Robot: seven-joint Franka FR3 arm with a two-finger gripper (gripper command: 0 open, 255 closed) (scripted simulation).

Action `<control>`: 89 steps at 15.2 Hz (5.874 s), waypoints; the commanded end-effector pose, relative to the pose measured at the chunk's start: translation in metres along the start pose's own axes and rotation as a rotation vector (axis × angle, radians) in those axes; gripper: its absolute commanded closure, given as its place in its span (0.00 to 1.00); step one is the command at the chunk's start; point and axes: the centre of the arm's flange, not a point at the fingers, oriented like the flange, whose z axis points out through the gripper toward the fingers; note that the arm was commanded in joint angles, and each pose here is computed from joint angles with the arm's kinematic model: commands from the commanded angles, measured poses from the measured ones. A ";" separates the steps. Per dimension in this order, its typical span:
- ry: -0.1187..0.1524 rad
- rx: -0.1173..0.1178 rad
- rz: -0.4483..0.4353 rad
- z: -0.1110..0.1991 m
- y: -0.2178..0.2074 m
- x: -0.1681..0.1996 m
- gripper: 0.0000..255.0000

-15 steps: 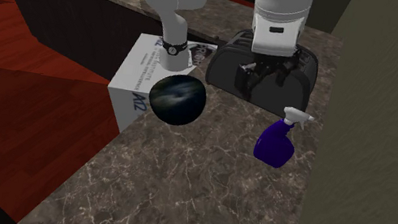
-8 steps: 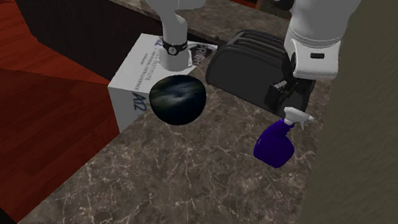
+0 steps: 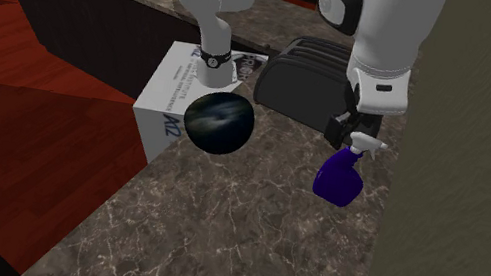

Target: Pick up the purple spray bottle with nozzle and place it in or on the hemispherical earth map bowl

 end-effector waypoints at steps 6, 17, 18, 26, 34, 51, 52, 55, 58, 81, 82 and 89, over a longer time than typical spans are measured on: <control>0.000 0.000 0.000 0.001 0.000 0.000 1.00; 0.000 0.000 0.000 -0.009 -0.003 0.000 1.00; 0.000 0.000 0.000 -0.014 -0.004 0.000 1.00; 0.000 0.000 0.000 -0.055 -0.014 0.001 1.00; 0.000 0.000 0.000 -0.097 -0.024 0.001 1.00; 0.000 0.000 0.000 -0.184 -0.045 0.002 1.00; 0.000 0.000 0.000 -0.189 -0.046 0.002 1.00; 0.000 0.000 0.000 -0.204 -0.050 0.002 1.00; 0.000 0.000 0.000 -0.219 -0.048 -0.009 1.00; 0.000 0.000 0.000 -0.338 0.030 -0.277 1.00; 0.000 0.000 0.000 -0.343 0.033 -0.287 1.00; 0.000 0.000 0.000 -0.307 0.042 -0.287 1.00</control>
